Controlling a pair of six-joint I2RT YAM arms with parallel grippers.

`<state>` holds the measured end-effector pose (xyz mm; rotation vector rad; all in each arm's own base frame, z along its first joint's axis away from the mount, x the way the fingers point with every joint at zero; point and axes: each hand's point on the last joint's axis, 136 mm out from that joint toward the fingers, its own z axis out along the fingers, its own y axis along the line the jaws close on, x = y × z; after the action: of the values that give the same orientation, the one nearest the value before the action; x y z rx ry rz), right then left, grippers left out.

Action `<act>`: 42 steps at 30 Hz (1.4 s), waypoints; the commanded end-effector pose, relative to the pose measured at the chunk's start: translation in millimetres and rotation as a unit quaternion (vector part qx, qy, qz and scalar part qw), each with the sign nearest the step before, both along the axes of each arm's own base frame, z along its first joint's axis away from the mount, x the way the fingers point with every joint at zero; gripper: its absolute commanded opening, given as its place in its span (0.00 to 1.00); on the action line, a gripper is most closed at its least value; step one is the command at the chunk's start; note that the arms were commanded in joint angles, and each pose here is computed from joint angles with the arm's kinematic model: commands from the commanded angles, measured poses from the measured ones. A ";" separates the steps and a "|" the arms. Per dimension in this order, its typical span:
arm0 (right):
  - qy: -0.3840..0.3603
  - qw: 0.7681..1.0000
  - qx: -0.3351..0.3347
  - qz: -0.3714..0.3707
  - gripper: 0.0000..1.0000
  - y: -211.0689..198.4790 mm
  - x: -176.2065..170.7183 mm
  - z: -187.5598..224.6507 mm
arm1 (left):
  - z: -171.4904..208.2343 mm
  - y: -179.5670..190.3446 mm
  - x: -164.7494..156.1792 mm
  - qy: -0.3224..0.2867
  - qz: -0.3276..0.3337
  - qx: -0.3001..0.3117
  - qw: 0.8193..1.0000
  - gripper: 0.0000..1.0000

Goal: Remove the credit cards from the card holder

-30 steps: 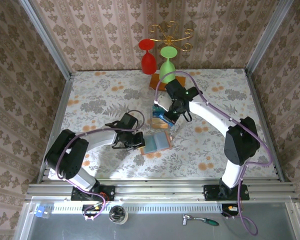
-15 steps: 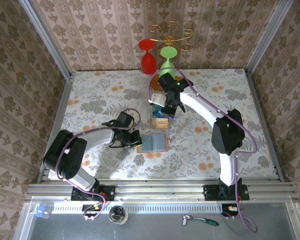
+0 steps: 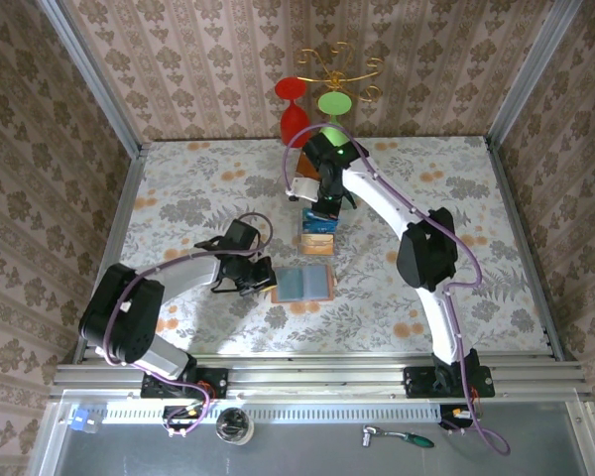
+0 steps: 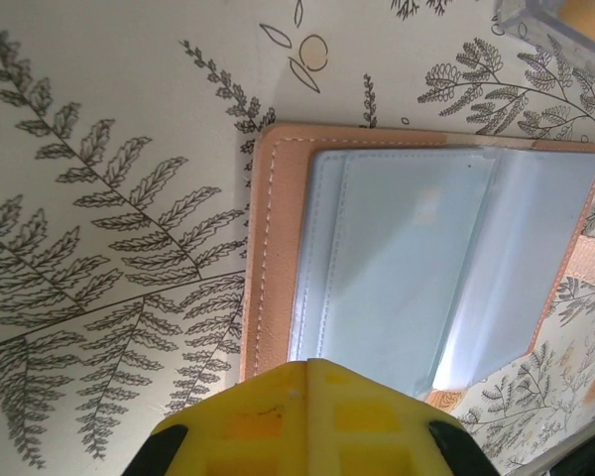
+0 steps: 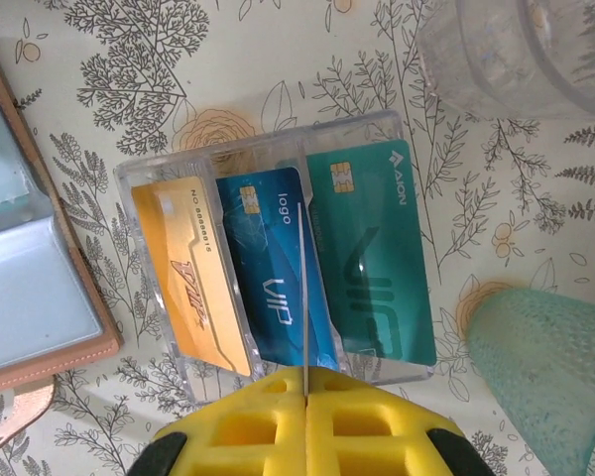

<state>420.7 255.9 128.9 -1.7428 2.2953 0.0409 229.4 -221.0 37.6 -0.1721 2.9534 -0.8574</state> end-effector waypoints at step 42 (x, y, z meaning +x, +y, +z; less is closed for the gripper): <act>-0.029 0.951 0.210 -0.225 0.29 13.5 -17.2 35.6 | 24.5 23.9 -12.0 -0.036 0.061 0.018 0.997 0.03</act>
<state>401.1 259.1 150.5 -1.2038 2.3482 0.2267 219.2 -198.5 60.1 -0.2850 2.8652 -0.7849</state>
